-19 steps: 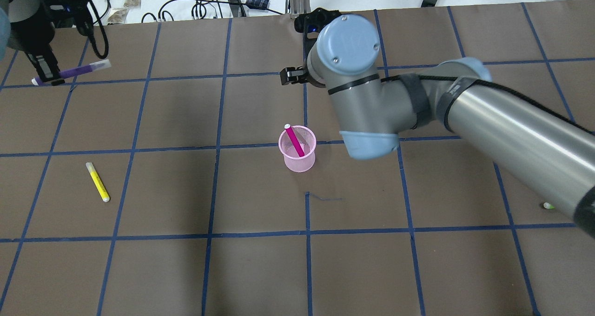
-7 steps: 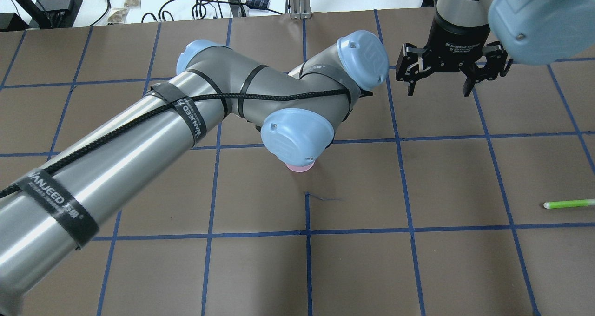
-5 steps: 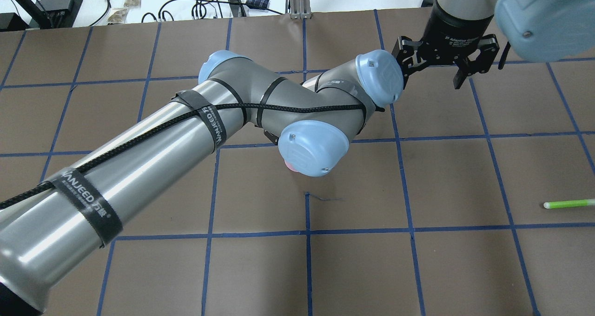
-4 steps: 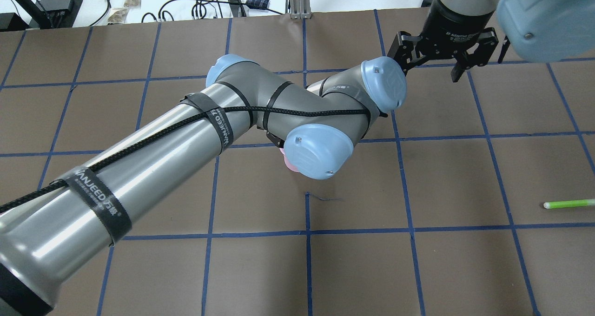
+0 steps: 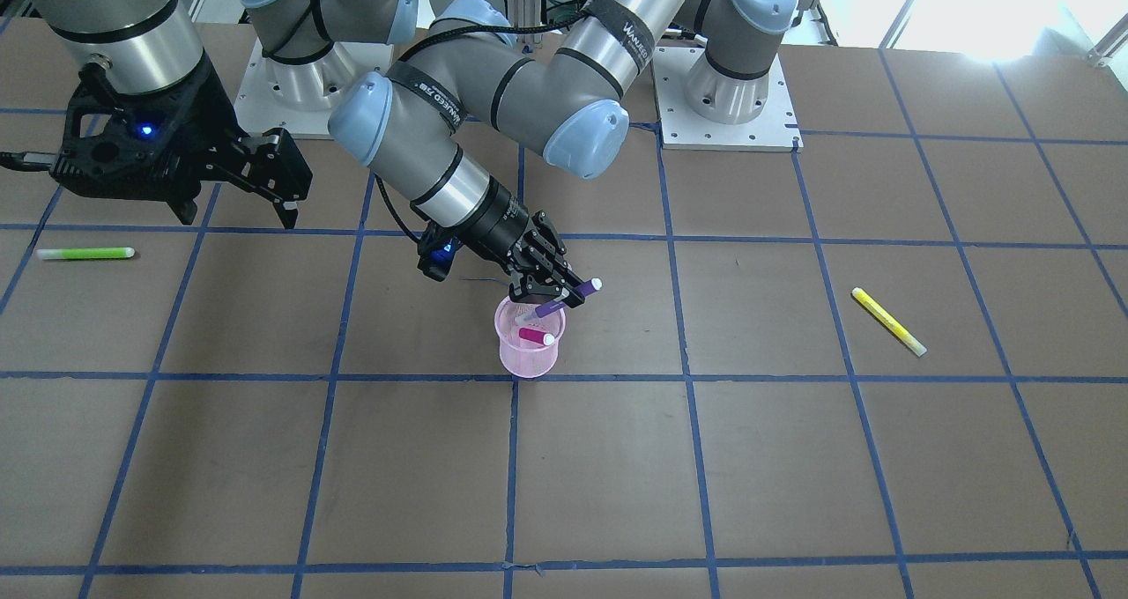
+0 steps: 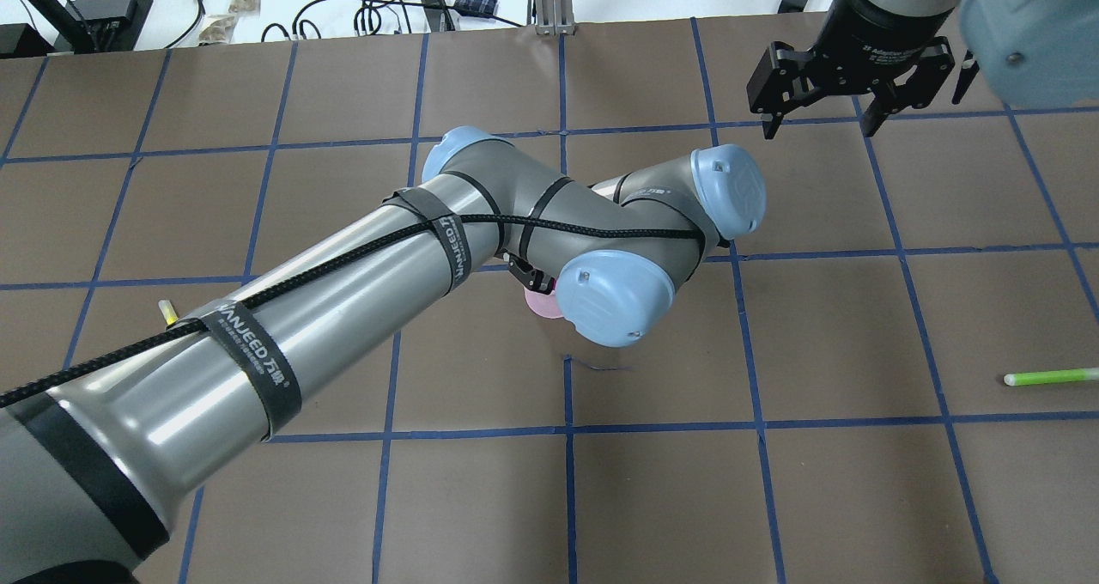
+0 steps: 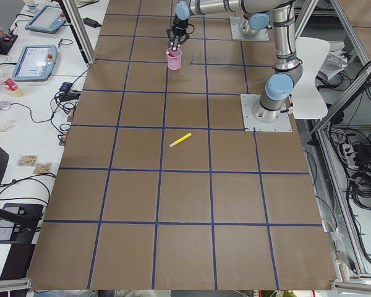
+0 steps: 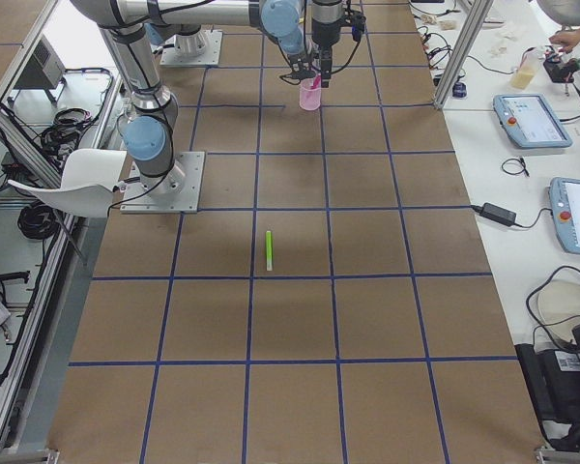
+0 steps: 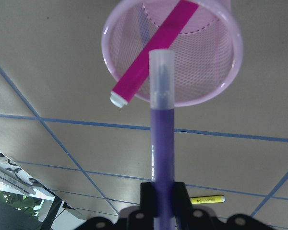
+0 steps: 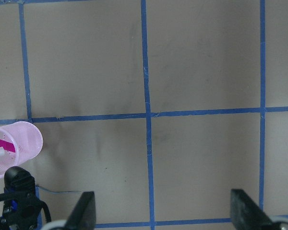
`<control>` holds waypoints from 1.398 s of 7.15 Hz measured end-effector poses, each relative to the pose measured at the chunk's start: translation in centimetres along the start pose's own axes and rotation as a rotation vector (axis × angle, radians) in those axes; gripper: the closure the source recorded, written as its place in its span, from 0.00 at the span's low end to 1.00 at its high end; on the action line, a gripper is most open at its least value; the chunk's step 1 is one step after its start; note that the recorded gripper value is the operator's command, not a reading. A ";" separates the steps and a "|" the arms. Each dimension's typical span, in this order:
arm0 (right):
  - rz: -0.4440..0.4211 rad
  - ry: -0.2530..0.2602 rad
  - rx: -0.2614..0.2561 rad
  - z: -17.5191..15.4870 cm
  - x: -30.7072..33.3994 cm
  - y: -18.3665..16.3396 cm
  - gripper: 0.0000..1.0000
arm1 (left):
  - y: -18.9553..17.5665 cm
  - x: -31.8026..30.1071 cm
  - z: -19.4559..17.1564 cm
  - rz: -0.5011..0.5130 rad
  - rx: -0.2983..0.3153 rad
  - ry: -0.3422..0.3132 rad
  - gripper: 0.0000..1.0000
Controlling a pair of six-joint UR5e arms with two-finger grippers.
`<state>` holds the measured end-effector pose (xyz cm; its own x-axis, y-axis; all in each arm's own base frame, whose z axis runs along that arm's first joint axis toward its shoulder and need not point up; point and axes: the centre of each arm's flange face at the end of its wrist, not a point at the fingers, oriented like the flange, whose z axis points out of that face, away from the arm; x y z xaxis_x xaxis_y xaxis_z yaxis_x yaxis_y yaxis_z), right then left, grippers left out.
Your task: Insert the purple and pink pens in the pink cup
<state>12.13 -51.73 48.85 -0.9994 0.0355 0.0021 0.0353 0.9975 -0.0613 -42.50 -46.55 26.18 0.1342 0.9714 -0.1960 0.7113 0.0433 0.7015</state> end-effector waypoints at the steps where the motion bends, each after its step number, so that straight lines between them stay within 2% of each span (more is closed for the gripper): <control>1: 0.005 0.001 0.000 0.0 0.5 -0.1 0.00 | -0.6 0.1 0.2 0.006 -0.003 0.001 0.13; 2: 0.008 0.005 -0.001 0.1 0.8 -0.2 0.00 | -1.1 0.0 0.4 0.009 -0.005 0.002 0.00; 4: 0.012 0.010 -0.002 0.1 1.0 -0.2 0.00 | -1.2 -0.1 0.3 0.007 -0.003 0.000 0.00; 6: 0.016 0.009 -0.004 0.1 1.0 -0.2 0.00 | 1.2 -0.5 -1.5 -0.030 0.021 -0.017 0.00; 8: 0.015 0.009 -0.003 0.1 0.9 -0.2 0.00 | 6.8 -1.7 -2.4 -0.114 0.063 -0.007 0.00; 10: 0.012 0.009 -0.001 0.0 0.9 -0.1 0.00 | 15.4 -4.4 -1.6 -0.251 0.153 0.052 0.03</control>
<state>11.24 -51.84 48.89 -0.9988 0.0482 0.0105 0.0474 0.9970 -0.0606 -33.24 -49.75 38.90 -0.0919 0.9456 -0.3120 0.8140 0.2518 0.5235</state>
